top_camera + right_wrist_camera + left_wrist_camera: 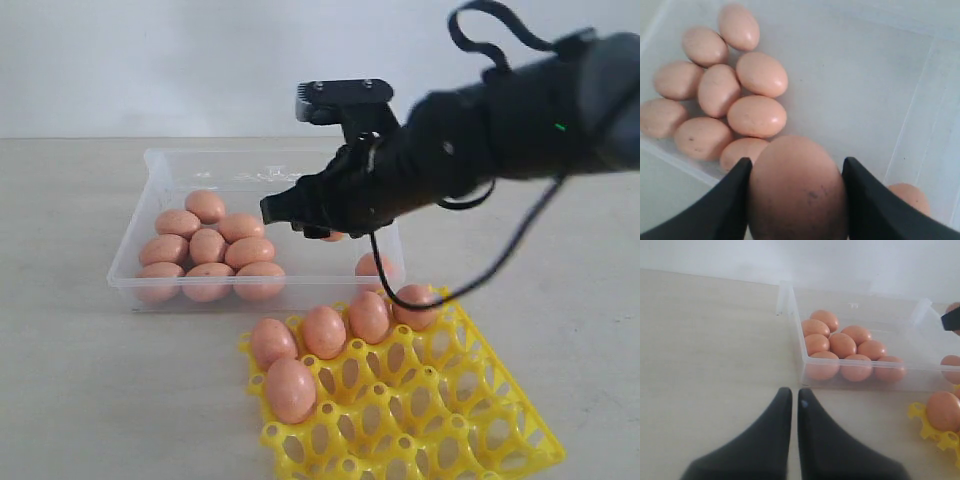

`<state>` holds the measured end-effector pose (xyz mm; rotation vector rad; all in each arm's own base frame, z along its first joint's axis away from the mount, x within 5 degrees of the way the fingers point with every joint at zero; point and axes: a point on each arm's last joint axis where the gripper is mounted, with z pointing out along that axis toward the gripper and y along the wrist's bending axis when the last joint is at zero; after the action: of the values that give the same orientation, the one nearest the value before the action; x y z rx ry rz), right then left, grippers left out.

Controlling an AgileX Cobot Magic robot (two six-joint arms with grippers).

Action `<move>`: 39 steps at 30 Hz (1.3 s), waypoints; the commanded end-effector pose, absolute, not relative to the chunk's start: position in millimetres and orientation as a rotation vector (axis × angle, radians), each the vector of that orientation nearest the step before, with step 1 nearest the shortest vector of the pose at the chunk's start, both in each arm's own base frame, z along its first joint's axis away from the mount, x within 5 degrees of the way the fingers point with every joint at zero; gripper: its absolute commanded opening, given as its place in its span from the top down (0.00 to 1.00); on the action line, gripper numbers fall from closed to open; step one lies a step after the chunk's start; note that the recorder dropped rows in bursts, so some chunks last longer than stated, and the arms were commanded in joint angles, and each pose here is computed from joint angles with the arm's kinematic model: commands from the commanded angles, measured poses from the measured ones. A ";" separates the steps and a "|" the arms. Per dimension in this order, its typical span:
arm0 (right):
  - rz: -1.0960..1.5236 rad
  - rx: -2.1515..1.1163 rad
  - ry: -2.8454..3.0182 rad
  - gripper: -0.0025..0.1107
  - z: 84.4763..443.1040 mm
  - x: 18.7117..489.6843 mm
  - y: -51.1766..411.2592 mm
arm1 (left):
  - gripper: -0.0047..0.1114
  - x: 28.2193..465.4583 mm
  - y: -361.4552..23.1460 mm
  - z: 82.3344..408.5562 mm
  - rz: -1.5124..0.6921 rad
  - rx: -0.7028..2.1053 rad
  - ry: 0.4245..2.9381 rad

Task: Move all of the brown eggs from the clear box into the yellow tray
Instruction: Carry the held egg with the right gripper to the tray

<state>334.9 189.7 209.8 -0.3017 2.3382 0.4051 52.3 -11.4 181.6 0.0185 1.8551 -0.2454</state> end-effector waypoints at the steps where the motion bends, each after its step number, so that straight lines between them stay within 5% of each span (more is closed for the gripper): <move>1: 0.498 -0.240 2.034 0.98 222.2 281.0 165.2 | 0.92 52.8 -11.4 180.8 -0.239 0.026 1.854; 8: 0.533 -0.214 1.745 0.98 239.0 226.2 129.5 | 0.92 52.8 -11.4 180.8 -0.239 0.026 1.854; 20: 0.585 -0.245 1.430 0.98 296.1 197.0 116.3 | 0.92 52.8 -11.4 180.8 -0.239 0.026 1.854; 30: 0.447 -0.939 1.303 0.98 282.0 174.2 142.6 | 0.92 52.8 -11.4 180.8 -0.239 0.026 1.854; 39: 0.556 -0.958 1.369 0.98 275.7 170.8 146.7 | 0.92 52.8 -11.4 180.8 -0.239 0.026 1.854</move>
<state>172.5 145.0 276.9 -0.9530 1.3761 0.5241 52.3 -11.4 181.6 0.0185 1.8551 -0.2454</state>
